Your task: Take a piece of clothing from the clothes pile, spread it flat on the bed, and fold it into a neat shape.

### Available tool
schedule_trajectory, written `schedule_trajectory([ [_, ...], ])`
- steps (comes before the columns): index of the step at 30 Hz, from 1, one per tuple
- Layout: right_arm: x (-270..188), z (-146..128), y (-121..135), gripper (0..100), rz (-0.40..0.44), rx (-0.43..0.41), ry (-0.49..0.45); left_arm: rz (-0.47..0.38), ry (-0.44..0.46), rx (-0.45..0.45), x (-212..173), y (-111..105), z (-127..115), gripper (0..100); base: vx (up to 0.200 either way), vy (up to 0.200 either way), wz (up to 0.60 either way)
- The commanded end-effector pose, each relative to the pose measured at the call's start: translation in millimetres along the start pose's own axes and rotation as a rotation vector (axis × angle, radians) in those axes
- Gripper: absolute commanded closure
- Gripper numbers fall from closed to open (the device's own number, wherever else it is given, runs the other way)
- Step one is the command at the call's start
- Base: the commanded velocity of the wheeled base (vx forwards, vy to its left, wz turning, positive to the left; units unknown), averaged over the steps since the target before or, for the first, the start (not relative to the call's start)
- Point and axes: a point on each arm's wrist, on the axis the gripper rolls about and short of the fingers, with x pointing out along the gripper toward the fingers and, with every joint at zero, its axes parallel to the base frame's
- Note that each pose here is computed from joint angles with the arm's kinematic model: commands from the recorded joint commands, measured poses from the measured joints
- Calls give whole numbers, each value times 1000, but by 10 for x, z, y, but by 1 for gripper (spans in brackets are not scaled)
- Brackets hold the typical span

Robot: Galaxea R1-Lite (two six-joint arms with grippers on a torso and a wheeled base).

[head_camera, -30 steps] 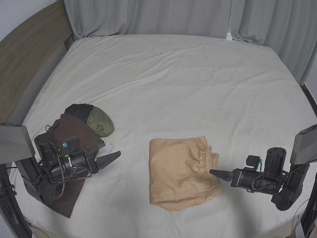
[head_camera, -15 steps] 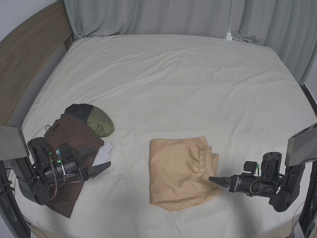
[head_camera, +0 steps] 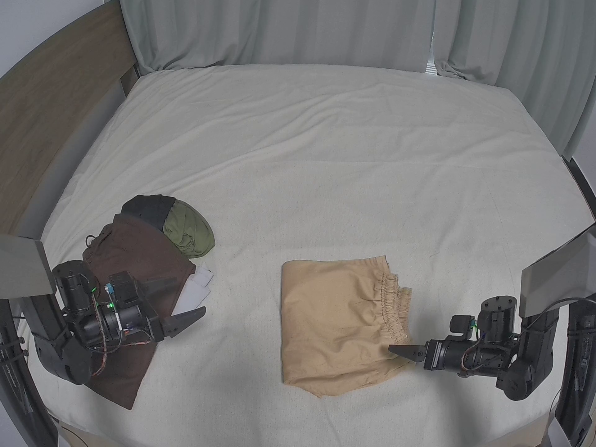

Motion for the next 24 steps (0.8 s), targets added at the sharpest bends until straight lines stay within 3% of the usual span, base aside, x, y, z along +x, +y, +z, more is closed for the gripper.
schedule_trajectory([
  [1,102,-7,-92,0,-14,12,3,0,3,-3,2,2,-11,0,0,0,0],
  [12,174,-67,-236,0,-47,43,26,-5,7,-8,6,-14,-21,0,0,0,0],
  [20,238,-88,-167,0,-22,45,37,-9,13,-12,17,-17,-40,0,0,0,0],
  [24,317,-127,-58,0,12,105,55,-9,14,-13,16,-20,-42,0,0,0,0],
])
